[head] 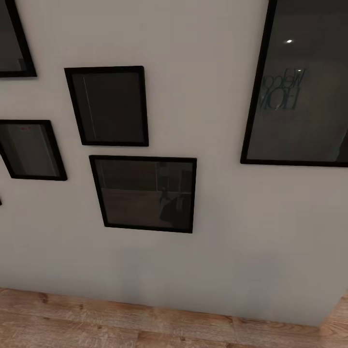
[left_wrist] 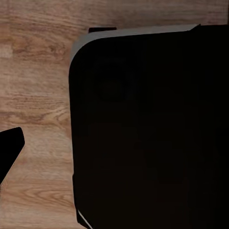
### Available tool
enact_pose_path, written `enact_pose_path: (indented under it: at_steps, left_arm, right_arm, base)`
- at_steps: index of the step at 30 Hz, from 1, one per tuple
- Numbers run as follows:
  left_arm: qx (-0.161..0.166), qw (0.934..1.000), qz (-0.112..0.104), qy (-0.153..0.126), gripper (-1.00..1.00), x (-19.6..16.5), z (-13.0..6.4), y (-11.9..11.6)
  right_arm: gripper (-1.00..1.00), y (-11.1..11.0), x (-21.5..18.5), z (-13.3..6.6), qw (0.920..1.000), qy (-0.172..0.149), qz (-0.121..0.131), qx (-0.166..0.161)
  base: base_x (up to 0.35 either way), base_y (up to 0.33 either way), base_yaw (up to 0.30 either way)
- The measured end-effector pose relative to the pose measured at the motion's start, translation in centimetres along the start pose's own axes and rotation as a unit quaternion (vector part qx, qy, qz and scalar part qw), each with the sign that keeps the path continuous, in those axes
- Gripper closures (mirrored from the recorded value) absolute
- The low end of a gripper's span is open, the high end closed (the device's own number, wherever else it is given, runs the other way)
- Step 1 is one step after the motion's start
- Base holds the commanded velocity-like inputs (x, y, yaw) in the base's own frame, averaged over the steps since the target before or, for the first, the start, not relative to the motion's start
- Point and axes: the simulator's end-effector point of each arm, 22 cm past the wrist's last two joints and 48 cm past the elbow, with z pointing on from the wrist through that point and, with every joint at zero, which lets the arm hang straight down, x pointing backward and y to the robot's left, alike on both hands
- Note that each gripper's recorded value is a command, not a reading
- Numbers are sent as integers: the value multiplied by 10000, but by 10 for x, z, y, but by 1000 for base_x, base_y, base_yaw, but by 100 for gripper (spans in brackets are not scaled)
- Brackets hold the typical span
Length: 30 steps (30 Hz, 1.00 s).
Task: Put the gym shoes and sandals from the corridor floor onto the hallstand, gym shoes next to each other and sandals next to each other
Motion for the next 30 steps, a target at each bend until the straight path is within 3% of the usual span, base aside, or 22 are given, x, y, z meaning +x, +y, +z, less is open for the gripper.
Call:
enact_pose_path:
  at_steps: [11,17,30]
  left_arm:
    - [-58,9975,-7,-707,-100,-43,-1,5]
    - [-66,9931,-9,-1167,-100,-84,-4,6]
    - [-80,9864,4,-1642,-100,-131,-10,6]
  right_arm:
    - [-100,0,0,0,10000,-1,3,1]
    - [-100,0,0,0,10000,-1,5,1]
    - [-100,0,0,0,10000,-1,6,1]
  base:
    - [0,0,0]
    - [0,0,0]
    - [0,0,0]
